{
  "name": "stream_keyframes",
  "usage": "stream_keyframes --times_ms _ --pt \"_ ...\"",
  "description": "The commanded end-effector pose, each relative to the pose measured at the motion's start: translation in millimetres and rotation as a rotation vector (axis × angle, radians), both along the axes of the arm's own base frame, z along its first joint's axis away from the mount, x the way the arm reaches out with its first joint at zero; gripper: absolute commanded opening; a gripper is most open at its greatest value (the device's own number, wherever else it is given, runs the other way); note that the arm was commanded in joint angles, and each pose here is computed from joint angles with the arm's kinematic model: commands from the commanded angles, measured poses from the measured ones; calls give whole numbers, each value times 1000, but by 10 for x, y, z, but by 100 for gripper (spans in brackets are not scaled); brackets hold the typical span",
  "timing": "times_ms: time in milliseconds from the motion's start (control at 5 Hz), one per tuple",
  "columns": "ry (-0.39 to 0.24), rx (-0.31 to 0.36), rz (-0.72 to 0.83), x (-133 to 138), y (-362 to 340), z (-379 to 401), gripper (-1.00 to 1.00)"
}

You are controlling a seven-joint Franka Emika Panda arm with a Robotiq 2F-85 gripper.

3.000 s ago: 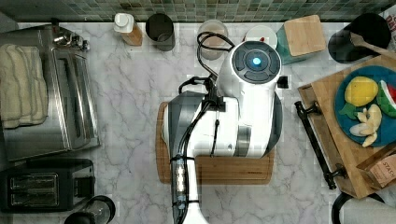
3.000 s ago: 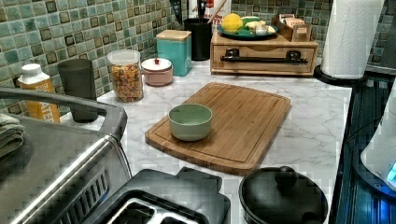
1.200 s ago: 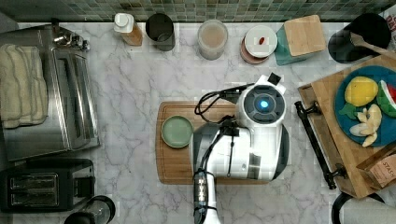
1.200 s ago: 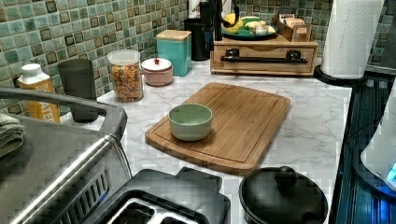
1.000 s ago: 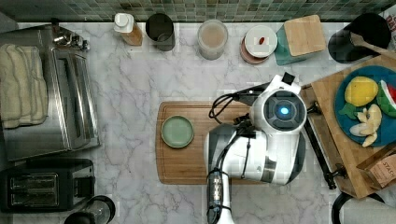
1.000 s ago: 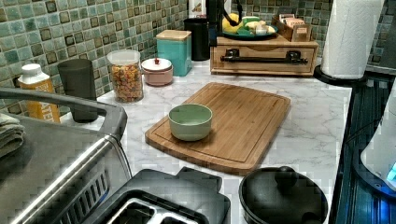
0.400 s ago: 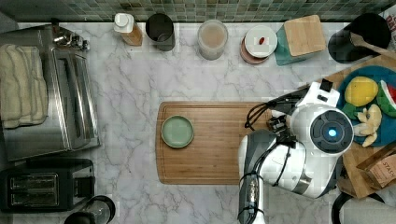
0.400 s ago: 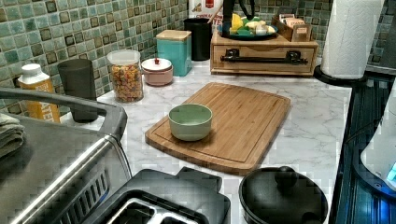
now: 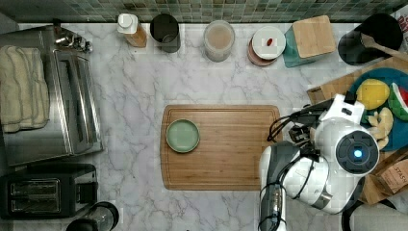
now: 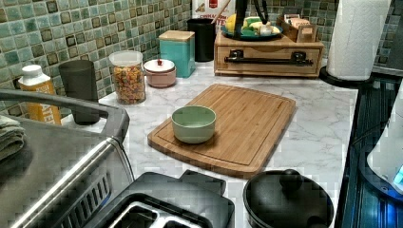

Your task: Open the drawer.

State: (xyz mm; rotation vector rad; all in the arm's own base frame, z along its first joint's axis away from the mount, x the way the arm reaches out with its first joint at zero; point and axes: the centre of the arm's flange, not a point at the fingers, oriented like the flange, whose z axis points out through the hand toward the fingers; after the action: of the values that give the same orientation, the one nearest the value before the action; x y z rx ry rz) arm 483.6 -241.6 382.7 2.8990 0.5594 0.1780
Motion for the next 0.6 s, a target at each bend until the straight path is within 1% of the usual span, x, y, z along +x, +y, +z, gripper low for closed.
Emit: stream_keyframes --times_ms 200,400,600 --pt "47 -2 58 -406 -513 -356 100" --pt "20 2 35 -525 -567 -467 100" --pt "39 15 -7 -615 -585 -541 100"
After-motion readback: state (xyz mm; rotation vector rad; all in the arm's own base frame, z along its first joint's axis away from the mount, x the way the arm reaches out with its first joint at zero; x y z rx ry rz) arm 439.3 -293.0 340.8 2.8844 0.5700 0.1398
